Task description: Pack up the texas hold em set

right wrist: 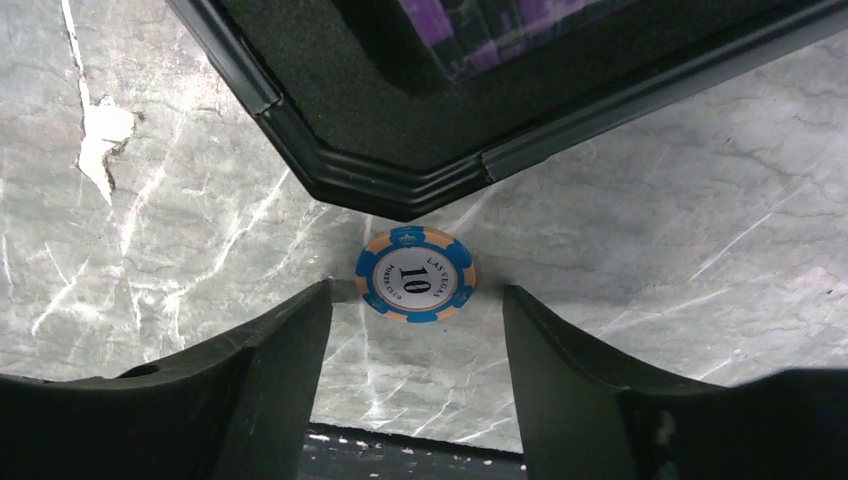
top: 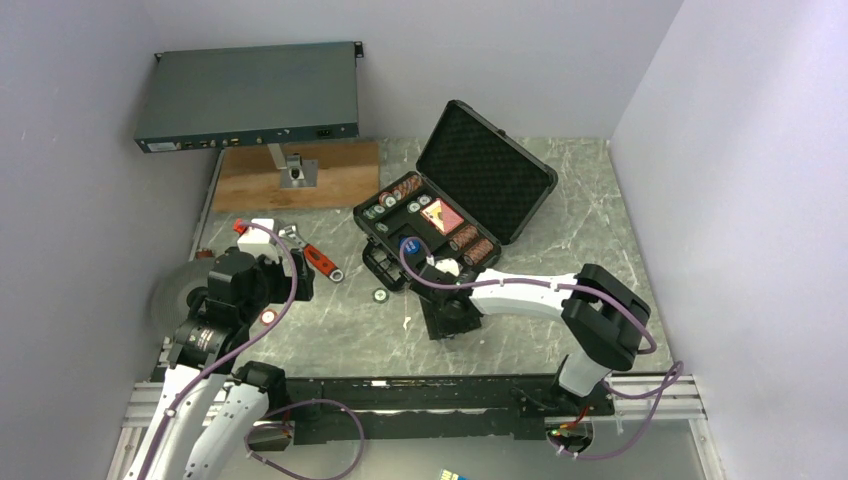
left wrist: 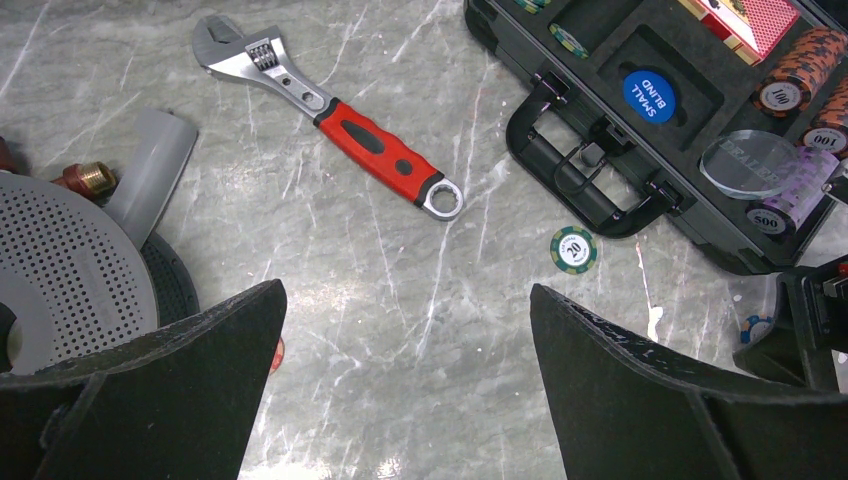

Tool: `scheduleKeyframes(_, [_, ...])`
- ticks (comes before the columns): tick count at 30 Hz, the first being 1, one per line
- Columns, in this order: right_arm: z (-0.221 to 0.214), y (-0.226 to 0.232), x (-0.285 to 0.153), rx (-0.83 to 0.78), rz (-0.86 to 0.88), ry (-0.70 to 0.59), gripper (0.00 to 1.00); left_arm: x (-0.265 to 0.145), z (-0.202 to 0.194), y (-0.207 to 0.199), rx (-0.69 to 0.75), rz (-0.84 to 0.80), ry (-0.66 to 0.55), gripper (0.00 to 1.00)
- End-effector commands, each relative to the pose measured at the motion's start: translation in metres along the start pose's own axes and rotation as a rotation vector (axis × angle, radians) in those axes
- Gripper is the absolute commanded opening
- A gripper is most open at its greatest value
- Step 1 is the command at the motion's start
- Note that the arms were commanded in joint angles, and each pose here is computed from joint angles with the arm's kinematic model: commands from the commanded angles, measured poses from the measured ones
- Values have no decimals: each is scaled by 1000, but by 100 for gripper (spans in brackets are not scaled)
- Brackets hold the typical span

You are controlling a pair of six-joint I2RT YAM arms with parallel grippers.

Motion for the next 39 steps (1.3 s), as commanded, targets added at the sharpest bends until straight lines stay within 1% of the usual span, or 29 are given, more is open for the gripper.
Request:
scheduleKeyframes(1, [-20, -3, 21, 3, -23, 68, 61, -1, 10, 0, -1, 4, -41, 99])
scheduleKeyframes(5, [-33, -7, 31, -2, -37, 103, 45, 0, 9, 0, 2, 1, -36, 99])
scheduleKeyframes(9, [-40, -11, 42, -19, -57, 127, 38, 0, 9, 0, 1, 0, -36, 99])
scheduleKeyframes(13, [-40, -13, 48, -37, -76, 130, 26, -1, 9, 0, 1, 1, -39, 99])
scheduleKeyframes(14, [-39, -13, 47, -40, -79, 128, 24, -1, 9, 0, 1, 2, -38, 99])
scheduleKeyframes(18, [-30, -12, 35, -46, -82, 99, 24, -1, 9, 0, 2, 2, -38, 99])
scheduleKeyframes(26, [-5, -8, -4, -47, -73, 19, 24, -2, 10, 0, 0, 3, -43, 99])
scheduleKeyframes(37, [9, -6, -29, -39, -63, -29, 24, -3, 10, 0, -2, 2, -48, 99])
scheduleKeyframes(39, [10, -6, -31, -38, -66, -32, 27, -3, 10, 0, -1, 2, -49, 99])
Point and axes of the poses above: each gripper's point midway between its finger pads, its own x axis out along the fingers, its own y axis along the line the jaws close on, z = x × y, the point moved 3 cm from there along -x, back along the fingers, and after that the axes turned 2 degrees about -x, right-handed, at the moved point
